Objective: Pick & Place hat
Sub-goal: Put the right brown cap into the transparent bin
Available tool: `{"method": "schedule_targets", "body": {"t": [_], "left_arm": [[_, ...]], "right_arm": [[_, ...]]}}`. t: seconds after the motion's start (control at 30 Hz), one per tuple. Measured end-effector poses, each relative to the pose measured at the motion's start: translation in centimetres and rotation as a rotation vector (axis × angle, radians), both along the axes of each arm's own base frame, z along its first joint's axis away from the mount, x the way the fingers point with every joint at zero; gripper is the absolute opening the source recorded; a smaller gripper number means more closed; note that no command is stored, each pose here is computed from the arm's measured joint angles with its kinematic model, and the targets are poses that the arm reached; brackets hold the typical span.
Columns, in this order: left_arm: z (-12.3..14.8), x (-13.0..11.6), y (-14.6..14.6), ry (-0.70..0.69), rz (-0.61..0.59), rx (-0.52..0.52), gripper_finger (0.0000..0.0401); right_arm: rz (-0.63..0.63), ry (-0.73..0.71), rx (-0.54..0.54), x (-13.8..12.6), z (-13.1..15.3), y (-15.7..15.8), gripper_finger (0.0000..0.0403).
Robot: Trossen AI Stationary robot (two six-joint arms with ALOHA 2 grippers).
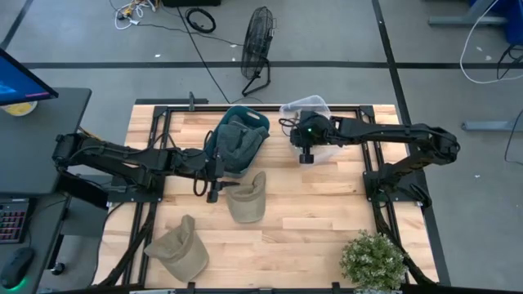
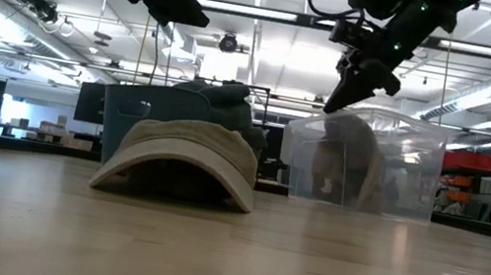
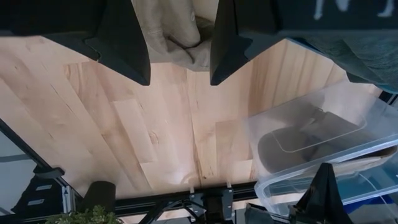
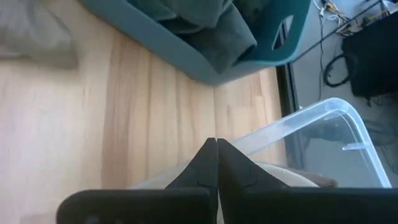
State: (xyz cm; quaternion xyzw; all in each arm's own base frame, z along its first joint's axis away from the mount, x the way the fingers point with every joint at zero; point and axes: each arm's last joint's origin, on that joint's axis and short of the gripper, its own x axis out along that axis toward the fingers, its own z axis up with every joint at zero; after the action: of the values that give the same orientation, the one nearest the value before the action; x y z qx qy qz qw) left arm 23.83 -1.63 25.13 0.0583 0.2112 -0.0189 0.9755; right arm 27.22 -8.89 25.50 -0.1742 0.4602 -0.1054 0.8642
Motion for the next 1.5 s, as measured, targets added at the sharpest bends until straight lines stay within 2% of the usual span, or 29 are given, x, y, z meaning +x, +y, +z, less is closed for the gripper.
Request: {"method": "schedule_targets", "body": {"t": [0.3,0.47,0.67,1.0,1.23,1.37,1.5], "left_arm": [[0.0,0.0,0.0,0.000,0.000,0.000,0.0172],[0.0,0.0,0.0,0.000,0.000,0.000,0.0172],[0.0,0.0,0.0,0.001,0.000,-0.001,0.0172],[0.0,0.0,0.0,0.002,0.000,0.000,0.0172],[-0.1,0.0,0.0,0.006,0.001,0.000,0.0172],[0.0,0.0,0.0,0.006,0.014,-0.030,0.0172],[-0.2,-0.1,-0.1,0.026,0.047,-0.107,0.0172]], "right_arm": [[-0.022,-0.020,-0.011,-1.8,1.7,0.5,0.0000],[-0.068,0.054,0.004,-2.6,1.4,0.6,0.0000],[-0.082,0.077,0.016,-2.3,0.8,0.5,0.0000],[-0.091,0.313,0.085,-2.5,-1.9,0.6,0.0000],[-0.111,0.259,0.013,-2.7,-0.3,0.5,0.0000],[-0.108,0.163,0.001,-2.3,2.5,1.2,0.0000],[-0.035,0.051,0.041,-1.3,5.1,3.0,0.0000]]}}
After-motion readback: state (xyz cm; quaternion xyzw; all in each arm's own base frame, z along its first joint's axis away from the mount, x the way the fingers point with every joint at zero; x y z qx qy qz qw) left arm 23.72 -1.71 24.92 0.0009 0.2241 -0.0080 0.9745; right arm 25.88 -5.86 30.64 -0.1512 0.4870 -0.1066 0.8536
